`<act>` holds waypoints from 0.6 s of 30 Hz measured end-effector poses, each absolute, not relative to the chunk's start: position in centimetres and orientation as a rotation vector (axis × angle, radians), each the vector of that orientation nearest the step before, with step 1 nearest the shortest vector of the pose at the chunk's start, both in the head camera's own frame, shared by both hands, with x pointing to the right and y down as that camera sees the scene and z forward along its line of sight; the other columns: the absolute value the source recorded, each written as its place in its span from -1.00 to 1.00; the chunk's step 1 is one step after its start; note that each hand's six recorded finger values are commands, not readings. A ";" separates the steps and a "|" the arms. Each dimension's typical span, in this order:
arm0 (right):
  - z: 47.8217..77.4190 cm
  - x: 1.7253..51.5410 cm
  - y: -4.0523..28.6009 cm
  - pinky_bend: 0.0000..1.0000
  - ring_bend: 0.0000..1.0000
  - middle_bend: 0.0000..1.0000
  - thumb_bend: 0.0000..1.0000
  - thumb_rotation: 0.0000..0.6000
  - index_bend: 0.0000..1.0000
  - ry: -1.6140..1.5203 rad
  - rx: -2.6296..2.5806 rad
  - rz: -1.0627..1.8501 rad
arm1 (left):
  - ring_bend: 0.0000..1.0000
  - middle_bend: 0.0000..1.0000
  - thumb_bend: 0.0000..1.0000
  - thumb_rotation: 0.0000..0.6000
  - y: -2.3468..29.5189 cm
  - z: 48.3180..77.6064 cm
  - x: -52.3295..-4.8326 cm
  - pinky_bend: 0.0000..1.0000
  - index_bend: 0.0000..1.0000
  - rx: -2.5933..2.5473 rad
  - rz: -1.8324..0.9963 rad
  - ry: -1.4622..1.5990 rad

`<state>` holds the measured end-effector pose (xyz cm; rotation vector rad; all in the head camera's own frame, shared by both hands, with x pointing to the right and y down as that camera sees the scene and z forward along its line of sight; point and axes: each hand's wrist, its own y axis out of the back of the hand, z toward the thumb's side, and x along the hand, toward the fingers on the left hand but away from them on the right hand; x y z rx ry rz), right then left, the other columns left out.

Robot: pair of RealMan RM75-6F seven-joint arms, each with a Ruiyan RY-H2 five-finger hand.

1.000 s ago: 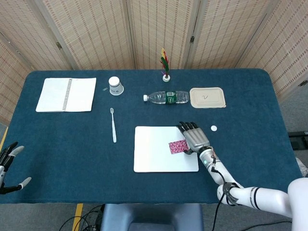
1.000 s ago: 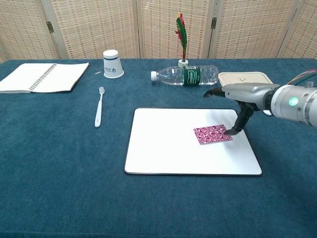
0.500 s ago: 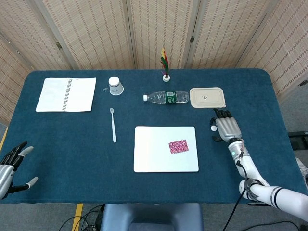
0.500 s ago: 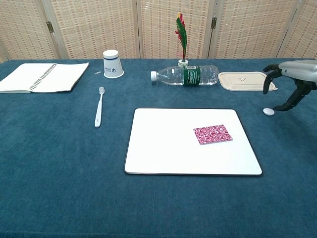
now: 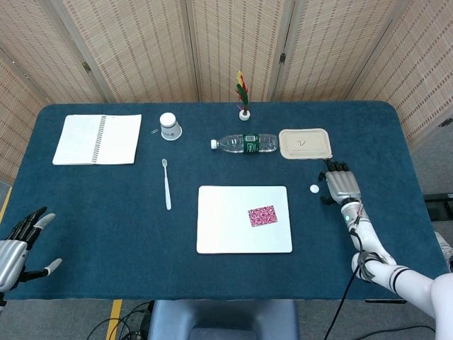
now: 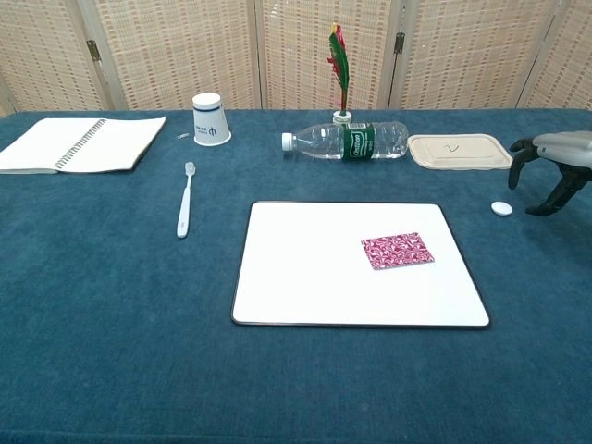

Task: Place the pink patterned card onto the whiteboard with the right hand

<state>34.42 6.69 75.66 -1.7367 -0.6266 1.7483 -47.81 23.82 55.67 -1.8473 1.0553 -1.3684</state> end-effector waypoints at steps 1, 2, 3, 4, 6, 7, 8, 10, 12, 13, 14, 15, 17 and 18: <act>75.8 34.4 6.7 -1.00 -1.00 -0.95 -0.59 1.00 -0.23 -0.629 -1.742 1.749 | -1.00 -1.00 -0.49 1.00 23.8 55.7 -47.8 -0.70 -0.82 -1.848 -1.367 1.055; 76.1 34.3 6.7 -1.00 -1.00 -0.95 -0.59 1.00 -0.22 -0.632 -1.750 1.749 | -1.00 -1.00 -0.49 1.00 23.8 55.7 -47.8 -0.70 -0.82 -1.847 -1.367 1.055; 76.2 34.2 6.7 -1.00 -1.00 -0.94 -0.59 1.00 -0.22 -0.633 -1.753 1.748 | -1.00 -1.00 -0.49 1.00 23.8 55.7 -47.8 -0.70 -0.82 -1.846 -1.368 1.055; 76.3 34.1 6.6 -1.00 -1.00 -0.94 -0.59 1.00 -0.21 -0.634 -1.755 1.748 | -1.00 -1.00 -0.49 1.00 23.8 55.8 -47.8 -0.70 -0.82 -1.846 -1.369 1.055; 76.5 34.0 6.5 -1.00 -1.00 -0.94 -0.59 1.00 -0.20 -0.634 -1.758 1.745 | -1.00 -1.00 -0.49 1.00 23.8 55.8 -47.8 -0.70 -0.82 -1.847 -1.371 1.054; 76.6 33.9 6.5 -1.00 -1.00 -0.94 -0.59 1.00 -0.20 -0.633 -1.760 1.744 | -1.00 -1.00 -0.49 1.00 23.8 55.9 -47.9 -0.70 -0.82 -1.847 -1.373 1.053; 76.7 33.8 6.5 -1.00 -1.00 -0.94 -0.59 1.00 -0.20 -0.631 -1.761 1.743 | -1.00 -1.00 -0.49 1.00 23.7 55.9 -47.9 -0.70 -0.82 -1.847 -1.374 1.053; 76.8 33.7 6.4 -1.00 -1.00 -0.94 -0.59 1.00 -0.19 -0.626 -1.761 1.743 | -1.00 -1.00 -0.49 1.00 23.7 55.9 -47.9 -0.70 -0.83 -1.846 -1.376 1.055; 77.0 33.7 6.4 -1.00 -1.00 -0.93 -0.59 1.00 -0.19 -0.622 -1.762 1.745 | -1.00 -1.00 -0.49 1.00 23.7 55.9 -47.9 -0.70 -0.83 -1.845 -1.377 1.057; 77.0 33.7 6.4 -1.00 -1.00 -0.94 -0.59 1.00 -0.19 -0.620 -1.762 1.747 | -1.00 -1.00 -0.49 1.00 23.7 56.0 -47.9 -0.70 -0.83 -1.845 -1.378 1.057; 77.1 33.7 6.4 -1.00 -1.00 -0.93 -0.59 1.00 -0.18 -0.618 -1.762 1.749 | -1.00 -1.00 -0.49 1.00 23.7 56.0 -48.0 -0.70 -0.83 -1.845 -1.379 1.056; 77.2 33.7 6.4 -1.00 -1.00 -0.93 -0.59 1.00 -0.18 -0.616 -1.763 1.750 | -1.00 -1.00 -0.49 1.00 23.7 56.0 -48.0 -0.70 -0.83 -1.844 -1.380 1.054; 77.3 33.6 6.5 -1.00 -1.00 -0.93 -0.58 1.00 -0.17 -0.611 -1.765 1.754 | -1.00 -1.00 -0.49 1.00 23.7 56.0 -47.9 -0.70 -0.83 -1.845 -1.382 1.052; 77.4 33.6 6.5 -1.00 -1.00 -0.93 -0.58 1.00 -0.17 -0.609 -1.766 1.755 | -1.00 -1.00 -0.49 1.00 23.7 56.1 -47.9 -0.70 -0.83 -1.845 -1.382 1.051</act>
